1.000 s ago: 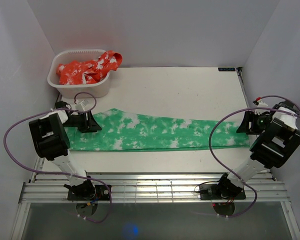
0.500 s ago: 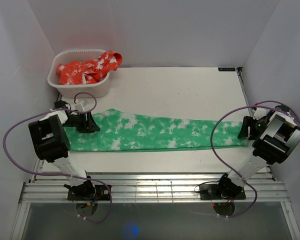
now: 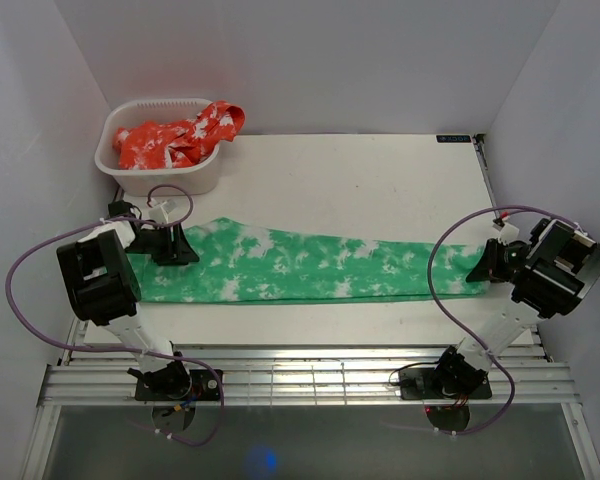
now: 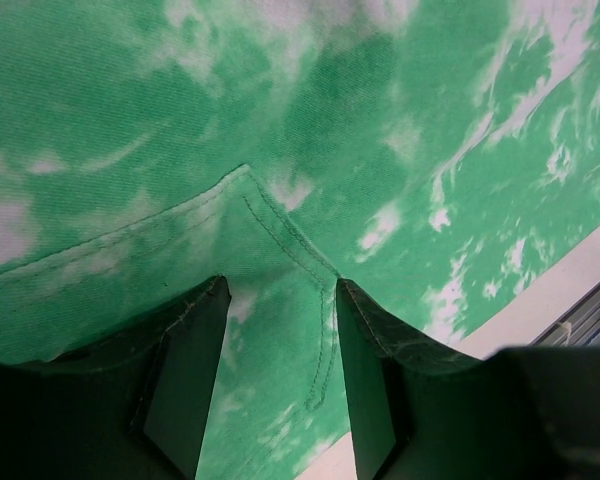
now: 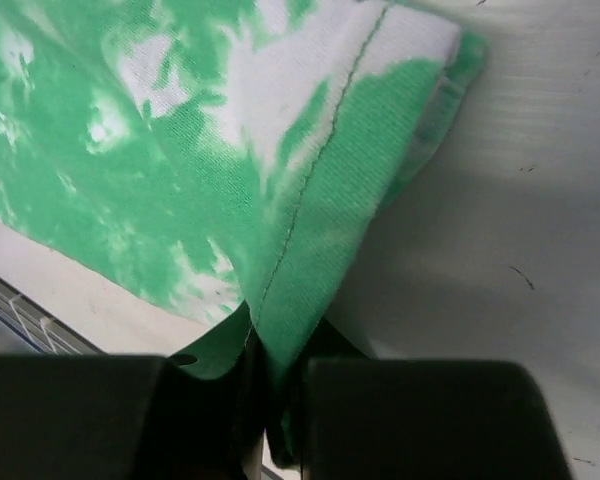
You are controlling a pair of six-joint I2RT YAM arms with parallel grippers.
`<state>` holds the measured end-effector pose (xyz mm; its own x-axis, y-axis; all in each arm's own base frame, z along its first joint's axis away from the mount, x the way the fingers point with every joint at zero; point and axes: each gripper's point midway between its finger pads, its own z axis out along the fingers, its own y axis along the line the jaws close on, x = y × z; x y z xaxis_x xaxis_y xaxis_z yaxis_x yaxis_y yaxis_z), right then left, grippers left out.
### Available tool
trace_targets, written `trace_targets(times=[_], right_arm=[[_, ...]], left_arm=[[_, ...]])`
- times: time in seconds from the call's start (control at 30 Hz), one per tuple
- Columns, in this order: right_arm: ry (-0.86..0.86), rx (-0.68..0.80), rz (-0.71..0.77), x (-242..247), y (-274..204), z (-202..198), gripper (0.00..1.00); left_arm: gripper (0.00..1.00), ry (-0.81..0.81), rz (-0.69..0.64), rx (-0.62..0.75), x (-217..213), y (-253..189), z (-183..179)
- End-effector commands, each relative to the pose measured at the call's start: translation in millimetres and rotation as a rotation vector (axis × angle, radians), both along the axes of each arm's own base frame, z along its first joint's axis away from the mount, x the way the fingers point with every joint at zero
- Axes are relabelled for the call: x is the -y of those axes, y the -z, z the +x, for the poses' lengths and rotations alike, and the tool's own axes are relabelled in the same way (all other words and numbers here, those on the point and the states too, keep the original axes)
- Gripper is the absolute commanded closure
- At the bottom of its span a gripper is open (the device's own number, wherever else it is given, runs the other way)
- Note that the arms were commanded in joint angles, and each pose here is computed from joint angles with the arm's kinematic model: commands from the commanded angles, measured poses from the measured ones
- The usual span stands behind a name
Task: Fold and stack the trousers
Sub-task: Fold the trousers
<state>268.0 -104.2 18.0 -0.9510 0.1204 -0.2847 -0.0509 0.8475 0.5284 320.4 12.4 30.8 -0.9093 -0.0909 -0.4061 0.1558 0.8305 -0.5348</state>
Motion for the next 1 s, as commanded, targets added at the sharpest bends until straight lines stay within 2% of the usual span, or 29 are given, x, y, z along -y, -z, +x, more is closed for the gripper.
trace_targets(times=[0.0,0.1,0.2,0.27,0.4,0.43,0.47,0.57,0.67,0.8,0.97], right_arm=[[0.038,-0.010,0.030,6,-22,-4,0.92],[0.067,0.051,-0.033,35,-48,1,0.92],[0.078,0.100,-0.105,67,-74,-1,0.92],[0.095,0.116,-0.132,86,-85,-6,0.92],[0.081,0.172,-0.126,92,-114,-6,0.92],[0.077,0.173,-0.093,83,-118,-8,0.92],[0.080,0.200,-0.079,76,-126,-8,0.92],[0.074,0.263,0.037,37,-138,0,0.92],[0.027,0.307,0.168,-16,-146,3,0.92],[-0.013,0.370,0.327,-76,-167,12,0.92],[-0.111,0.442,0.366,-140,-186,21,0.92]], left_arm=[[0.40,-0.019,0.142,-0.022,-25,9,-6],[0.36,0.007,0.135,0.017,-21,-2,-7],[0.27,0.038,0.129,0.098,-16,-27,-5],[0.25,0.043,0.144,0.145,-15,-45,-5],[0.17,0.051,0.180,0.240,-13,-75,-7],[0.13,0.059,0.183,0.259,-12,-79,-9],[0.02,0.065,0.183,0.272,-10,-81,-11],[0.02,0.073,0.182,0.271,-6,-78,-21],[0.04,0.066,0.166,0.203,-4,-59,-31],[0.14,0.046,0.130,0.122,-1,-38,-40],[0.20,0.009,0.105,0.069,0,-23,-40]])
